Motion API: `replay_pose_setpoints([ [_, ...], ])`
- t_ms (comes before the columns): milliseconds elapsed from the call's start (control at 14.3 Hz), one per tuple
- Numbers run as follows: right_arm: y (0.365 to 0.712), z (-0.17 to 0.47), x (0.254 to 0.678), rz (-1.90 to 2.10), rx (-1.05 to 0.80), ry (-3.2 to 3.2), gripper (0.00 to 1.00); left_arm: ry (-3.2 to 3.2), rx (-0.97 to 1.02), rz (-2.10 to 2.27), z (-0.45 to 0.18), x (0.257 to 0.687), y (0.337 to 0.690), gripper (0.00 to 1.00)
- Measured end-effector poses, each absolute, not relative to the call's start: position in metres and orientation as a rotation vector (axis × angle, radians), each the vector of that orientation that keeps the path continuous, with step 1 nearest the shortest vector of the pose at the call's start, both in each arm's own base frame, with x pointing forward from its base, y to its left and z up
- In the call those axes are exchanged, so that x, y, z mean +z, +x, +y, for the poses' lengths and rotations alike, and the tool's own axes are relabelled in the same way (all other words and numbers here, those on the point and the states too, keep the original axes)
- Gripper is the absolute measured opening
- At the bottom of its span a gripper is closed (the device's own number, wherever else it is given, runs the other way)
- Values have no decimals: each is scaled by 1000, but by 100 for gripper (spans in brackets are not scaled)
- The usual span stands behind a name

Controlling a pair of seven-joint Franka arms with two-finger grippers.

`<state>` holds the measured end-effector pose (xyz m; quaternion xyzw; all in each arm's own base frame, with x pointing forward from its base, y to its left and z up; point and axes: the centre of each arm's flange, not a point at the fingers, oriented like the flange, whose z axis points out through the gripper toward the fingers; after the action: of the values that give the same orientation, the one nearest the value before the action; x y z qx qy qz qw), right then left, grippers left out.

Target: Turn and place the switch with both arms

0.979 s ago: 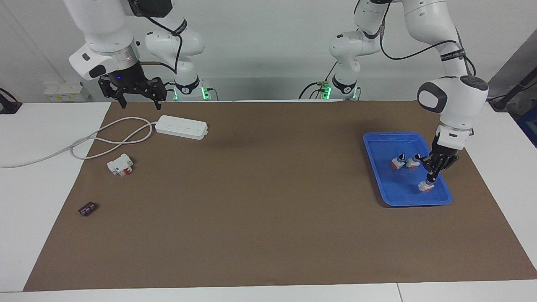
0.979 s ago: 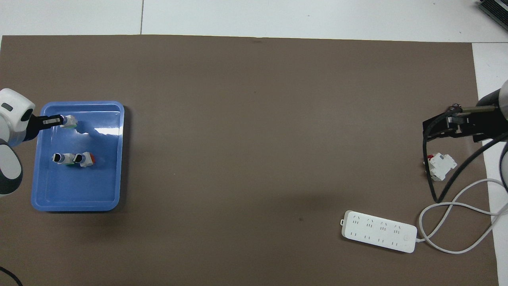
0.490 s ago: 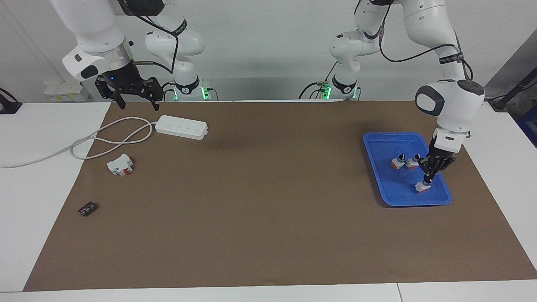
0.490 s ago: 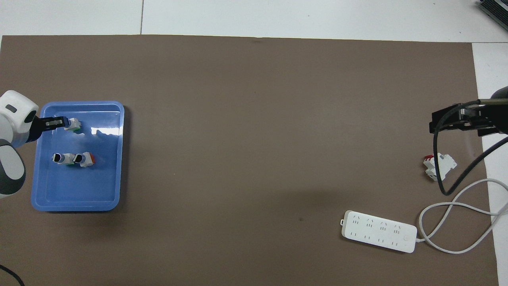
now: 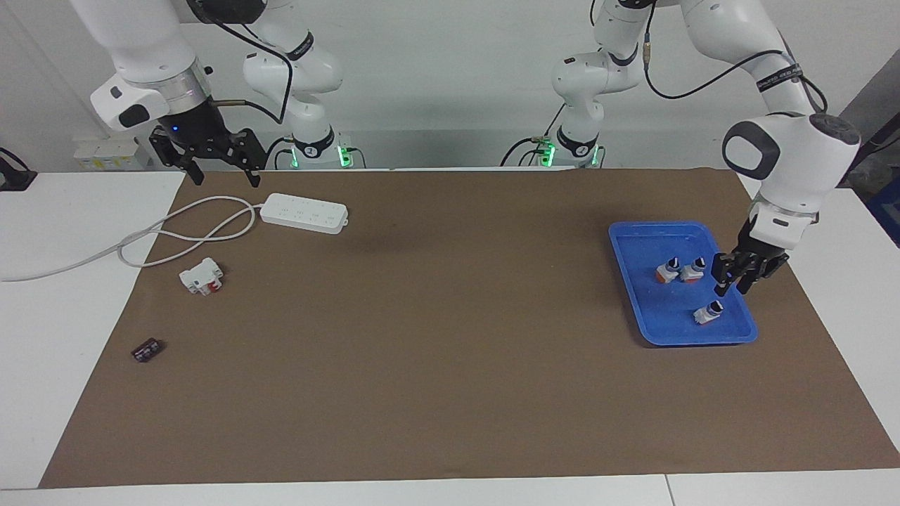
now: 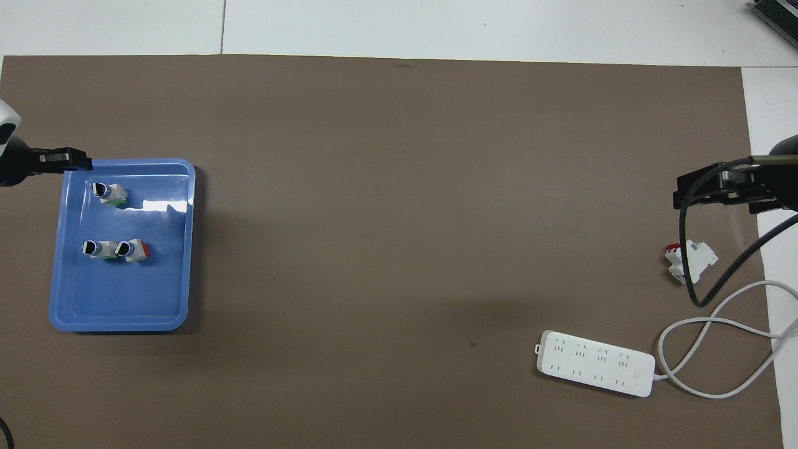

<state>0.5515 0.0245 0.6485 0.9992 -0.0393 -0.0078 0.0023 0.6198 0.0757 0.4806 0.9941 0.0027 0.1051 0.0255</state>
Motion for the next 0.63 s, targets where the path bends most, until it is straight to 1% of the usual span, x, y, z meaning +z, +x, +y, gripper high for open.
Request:
replay_pose_setpoints([
  [210,557,24,648,-126,38,3138,100,3123,188,-154,35,536,622,51],
  [420,561,23,641,-128,60,3138,100,3120,43,-247,0,580,610,52],
  [490,561,23,637,-129,50,3138,100,3117,8,-262,-5,595,606,53],
  [559,561,23,635,-130,42,3137,100,3114,-28,-276,-10,607,602,57],
  [629,561,23,634,-129,39,3137,100,3112,-61,-291,-16,615,601,57],
])
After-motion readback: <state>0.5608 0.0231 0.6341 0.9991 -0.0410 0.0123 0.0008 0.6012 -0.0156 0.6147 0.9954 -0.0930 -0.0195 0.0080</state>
